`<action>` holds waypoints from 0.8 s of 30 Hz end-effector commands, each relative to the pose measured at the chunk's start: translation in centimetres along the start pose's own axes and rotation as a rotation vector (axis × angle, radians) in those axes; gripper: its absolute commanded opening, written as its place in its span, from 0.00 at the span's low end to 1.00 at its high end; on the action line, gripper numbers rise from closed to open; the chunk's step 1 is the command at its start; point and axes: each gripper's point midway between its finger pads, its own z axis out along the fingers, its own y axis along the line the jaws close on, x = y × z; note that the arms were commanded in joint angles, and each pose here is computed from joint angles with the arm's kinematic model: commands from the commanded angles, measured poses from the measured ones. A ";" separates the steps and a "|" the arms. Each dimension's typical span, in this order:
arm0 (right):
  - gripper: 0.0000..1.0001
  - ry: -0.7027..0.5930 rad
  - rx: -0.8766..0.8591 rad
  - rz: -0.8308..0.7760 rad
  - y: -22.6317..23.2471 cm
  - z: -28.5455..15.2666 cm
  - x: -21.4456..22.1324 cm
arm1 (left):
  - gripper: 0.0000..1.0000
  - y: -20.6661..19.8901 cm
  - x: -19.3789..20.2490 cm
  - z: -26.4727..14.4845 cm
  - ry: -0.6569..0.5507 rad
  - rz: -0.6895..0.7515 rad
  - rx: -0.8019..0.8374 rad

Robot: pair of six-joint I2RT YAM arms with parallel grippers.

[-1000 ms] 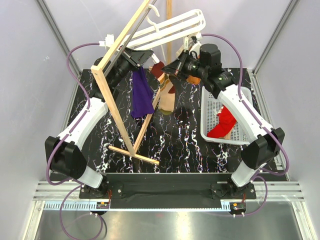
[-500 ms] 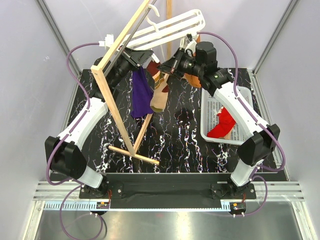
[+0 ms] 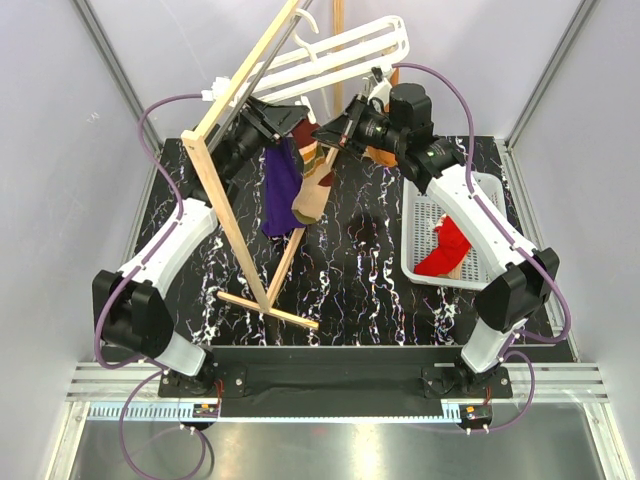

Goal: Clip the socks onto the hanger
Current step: Clamp the sock onto the hanger.

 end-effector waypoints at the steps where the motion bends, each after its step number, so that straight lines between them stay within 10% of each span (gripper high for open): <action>1: 0.04 -0.019 -0.071 -0.035 2.6 -0.7 -0.6 | 0.47 -1.5 0.6 -0.6 0.034 -0.003 0.057; 13: 0.53 -0.020 0.165 -0.132 -2.2 -2.8 0.5 | 0.62 -2.3 -0.1 -3.1 0.002 0.074 -0.004; 24: 0.58 -0.063 0.497 -0.294 -7.7 -9.0 0.0 | 0.63 -1.4 -0.7 -7.6 -0.014 0.138 -0.203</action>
